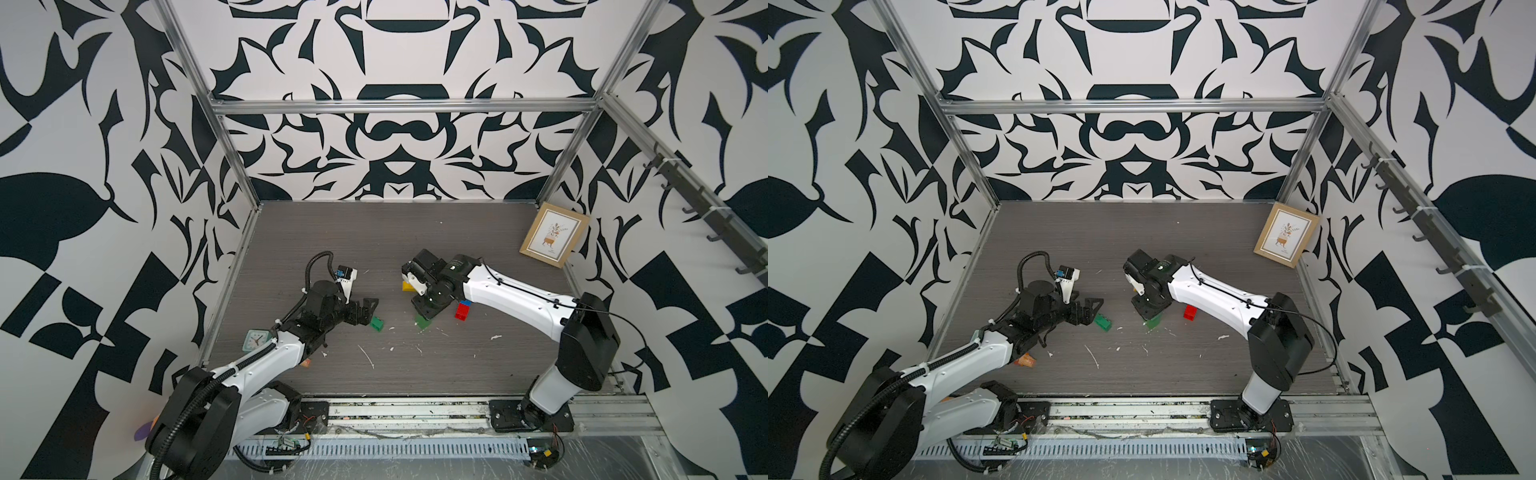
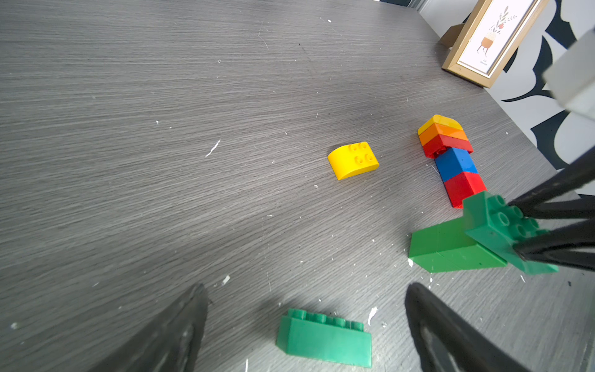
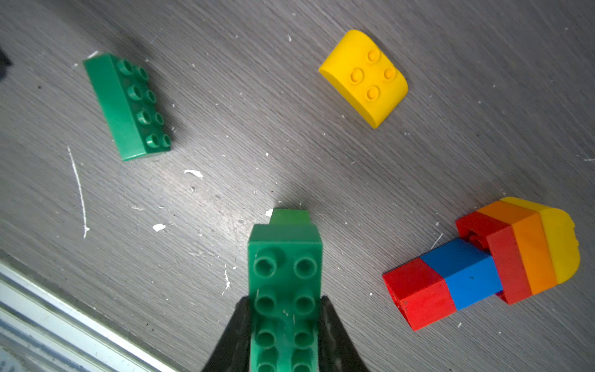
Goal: Assemble an ice cream with lego
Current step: Assemble the lego brick with the lego brick.
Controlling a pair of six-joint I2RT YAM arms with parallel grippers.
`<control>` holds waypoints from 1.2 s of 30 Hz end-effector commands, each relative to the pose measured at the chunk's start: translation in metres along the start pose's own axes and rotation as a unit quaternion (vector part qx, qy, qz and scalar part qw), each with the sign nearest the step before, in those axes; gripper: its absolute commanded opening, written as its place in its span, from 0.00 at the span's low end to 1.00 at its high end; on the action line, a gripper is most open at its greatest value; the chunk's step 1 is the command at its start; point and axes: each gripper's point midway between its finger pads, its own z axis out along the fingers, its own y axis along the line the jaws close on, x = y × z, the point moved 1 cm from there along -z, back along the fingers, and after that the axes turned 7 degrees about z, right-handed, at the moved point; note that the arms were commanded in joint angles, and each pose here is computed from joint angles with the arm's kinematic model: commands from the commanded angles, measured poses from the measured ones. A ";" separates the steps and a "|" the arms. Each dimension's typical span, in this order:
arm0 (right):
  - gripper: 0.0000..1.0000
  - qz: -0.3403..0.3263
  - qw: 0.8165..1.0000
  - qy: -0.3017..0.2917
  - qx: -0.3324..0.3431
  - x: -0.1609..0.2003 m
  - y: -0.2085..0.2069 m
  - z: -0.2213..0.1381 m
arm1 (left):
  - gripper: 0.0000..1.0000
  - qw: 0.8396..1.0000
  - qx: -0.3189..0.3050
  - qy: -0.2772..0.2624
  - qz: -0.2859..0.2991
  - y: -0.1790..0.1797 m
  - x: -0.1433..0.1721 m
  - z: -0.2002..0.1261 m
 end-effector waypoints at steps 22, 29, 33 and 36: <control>0.21 -0.006 1.000 0.024 -0.016 -0.003 -0.003 -0.016 | 0.99 1.000 0.000 -0.022 0.008 -0.003 -0.018 -0.003; 0.21 0.035 0.999 0.021 -0.002 0.000 -0.007 -0.010 | 0.99 1.000 0.003 -0.021 0.008 -0.004 -0.018 -0.003; 0.21 0.034 0.999 0.025 0.014 0.003 -0.013 -0.007 | 0.99 1.000 0.003 -0.023 0.008 -0.004 -0.019 -0.003; 0.21 0.036 0.999 0.020 0.010 0.001 -0.012 -0.006 | 0.99 1.000 0.002 -0.022 0.008 -0.003 -0.018 -0.003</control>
